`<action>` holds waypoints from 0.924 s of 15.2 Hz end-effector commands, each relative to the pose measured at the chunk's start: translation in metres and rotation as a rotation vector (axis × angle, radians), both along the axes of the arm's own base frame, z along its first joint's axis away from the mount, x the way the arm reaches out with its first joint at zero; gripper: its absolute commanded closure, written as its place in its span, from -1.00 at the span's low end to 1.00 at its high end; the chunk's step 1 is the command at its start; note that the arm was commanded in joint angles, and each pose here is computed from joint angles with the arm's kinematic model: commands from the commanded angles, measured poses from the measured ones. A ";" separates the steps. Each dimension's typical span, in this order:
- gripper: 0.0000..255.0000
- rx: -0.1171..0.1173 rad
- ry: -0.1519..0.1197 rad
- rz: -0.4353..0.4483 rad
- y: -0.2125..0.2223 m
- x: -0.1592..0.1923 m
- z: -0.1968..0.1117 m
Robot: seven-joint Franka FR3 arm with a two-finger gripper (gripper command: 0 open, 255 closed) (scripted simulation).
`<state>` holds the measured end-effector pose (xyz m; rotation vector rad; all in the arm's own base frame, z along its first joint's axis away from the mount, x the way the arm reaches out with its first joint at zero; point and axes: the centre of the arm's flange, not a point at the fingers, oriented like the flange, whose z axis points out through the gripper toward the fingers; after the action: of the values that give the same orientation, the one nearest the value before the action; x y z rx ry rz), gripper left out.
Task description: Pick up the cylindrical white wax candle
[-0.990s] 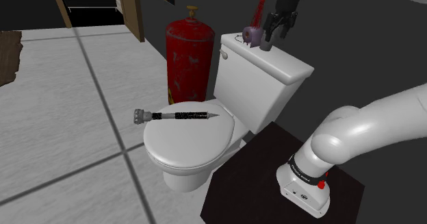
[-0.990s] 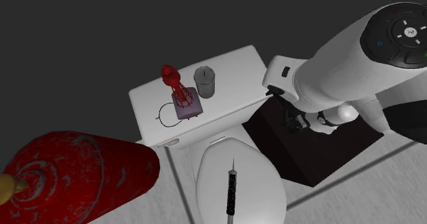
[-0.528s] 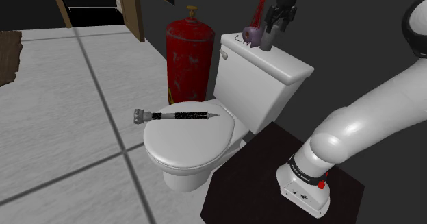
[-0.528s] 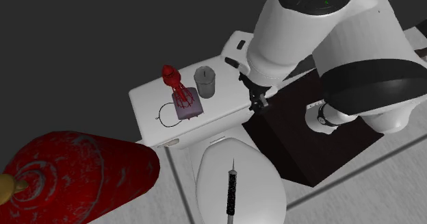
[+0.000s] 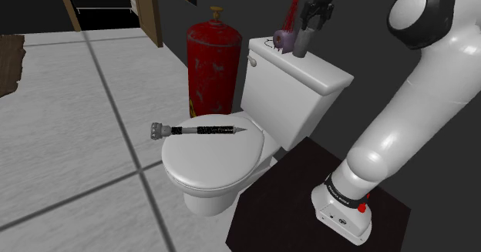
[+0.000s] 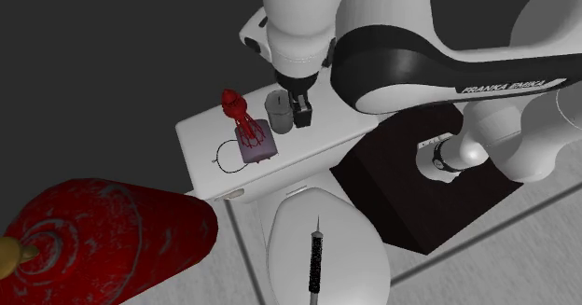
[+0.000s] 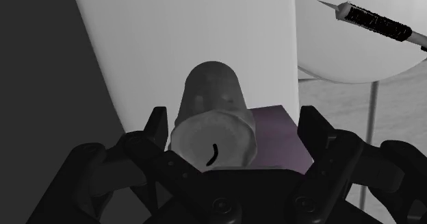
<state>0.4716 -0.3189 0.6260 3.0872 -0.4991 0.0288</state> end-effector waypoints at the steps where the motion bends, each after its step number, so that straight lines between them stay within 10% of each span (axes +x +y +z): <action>1: -1.00 0.005 -0.005 -0.011 -0.018 0.014 0.002; 10: -1.00 0.005 -0.005 -0.011 -0.018 0.014 -0.038; 11: 1.00 0.005 -0.005 -0.011 -0.018 0.013 -0.039; 14: 1.00 0.005 -0.005 -0.011 -0.018 0.013 -0.038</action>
<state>0.4839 -0.3371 0.5893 3.0888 -0.5165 0.0398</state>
